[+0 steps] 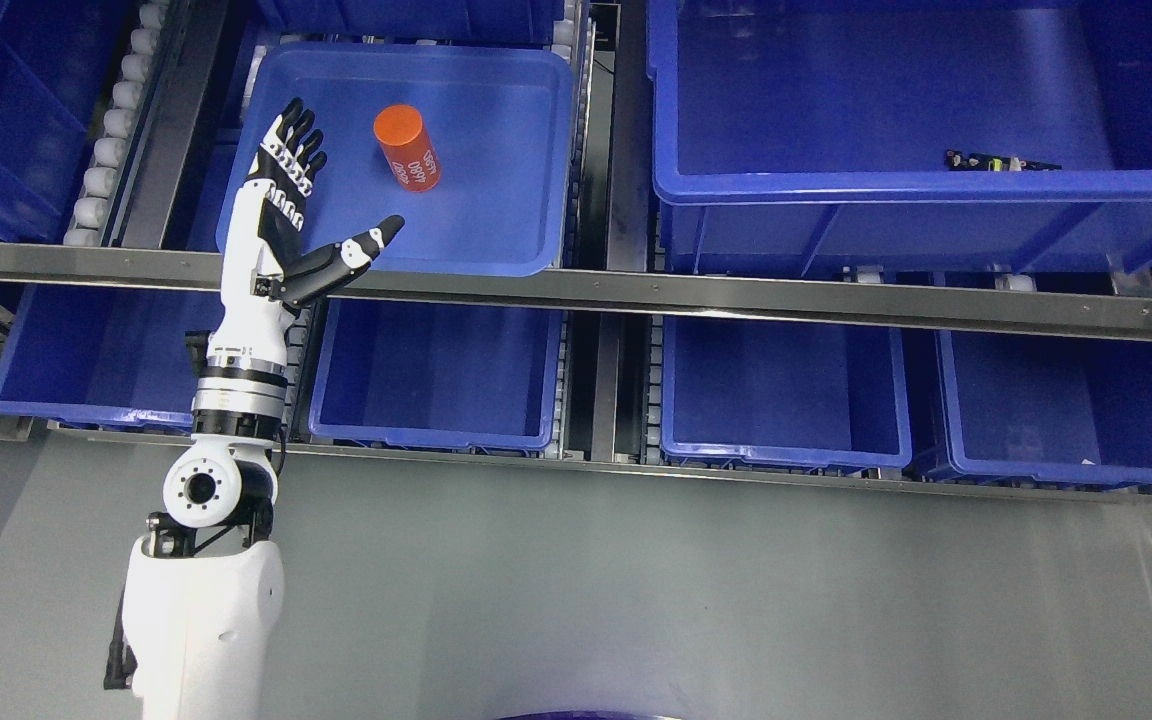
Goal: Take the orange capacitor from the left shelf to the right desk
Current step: 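Reach the left hand toward the orange capacitor in the blue bin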
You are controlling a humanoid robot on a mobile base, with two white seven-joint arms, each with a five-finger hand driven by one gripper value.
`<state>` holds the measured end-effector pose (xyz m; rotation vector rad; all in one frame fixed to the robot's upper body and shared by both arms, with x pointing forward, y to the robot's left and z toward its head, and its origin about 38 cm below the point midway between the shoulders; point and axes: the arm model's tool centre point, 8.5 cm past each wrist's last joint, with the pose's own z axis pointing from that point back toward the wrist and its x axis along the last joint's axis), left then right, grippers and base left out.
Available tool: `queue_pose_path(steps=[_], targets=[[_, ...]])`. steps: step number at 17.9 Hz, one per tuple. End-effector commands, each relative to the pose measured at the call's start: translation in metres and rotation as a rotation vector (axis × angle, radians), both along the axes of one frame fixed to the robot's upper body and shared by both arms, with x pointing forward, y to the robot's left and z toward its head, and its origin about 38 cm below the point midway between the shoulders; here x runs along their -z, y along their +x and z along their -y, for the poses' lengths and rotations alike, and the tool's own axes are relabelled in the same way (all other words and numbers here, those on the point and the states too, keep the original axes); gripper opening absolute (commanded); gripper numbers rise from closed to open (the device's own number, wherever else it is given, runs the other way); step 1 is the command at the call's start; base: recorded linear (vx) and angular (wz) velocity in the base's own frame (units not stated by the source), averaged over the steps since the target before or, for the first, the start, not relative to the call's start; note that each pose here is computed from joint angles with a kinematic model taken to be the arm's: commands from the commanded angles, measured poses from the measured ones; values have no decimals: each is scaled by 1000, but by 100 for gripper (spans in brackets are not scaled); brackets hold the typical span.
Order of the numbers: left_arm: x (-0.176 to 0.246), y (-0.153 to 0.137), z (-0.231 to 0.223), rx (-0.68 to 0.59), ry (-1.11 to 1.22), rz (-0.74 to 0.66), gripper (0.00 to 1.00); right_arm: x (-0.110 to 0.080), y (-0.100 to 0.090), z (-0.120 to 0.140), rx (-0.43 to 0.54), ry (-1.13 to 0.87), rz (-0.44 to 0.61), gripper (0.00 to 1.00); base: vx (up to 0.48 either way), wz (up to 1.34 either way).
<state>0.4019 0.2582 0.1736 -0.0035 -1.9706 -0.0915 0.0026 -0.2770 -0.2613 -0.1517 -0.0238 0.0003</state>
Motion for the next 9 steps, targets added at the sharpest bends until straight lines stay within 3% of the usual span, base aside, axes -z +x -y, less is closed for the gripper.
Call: queue_pose_path(steps=[1,5,9], targets=[[-1,-14,-28,-67,15,11,100,-1,-9,11,5,-18,-6,100,0,0],[7,-1,-29,-68,6,-29,100,-1,-9,11,5,-18,-6,100,0,0],[11,46,-31,-7,32,-86,99,-1,-8,11,5,-18,-4,100,0,0]])
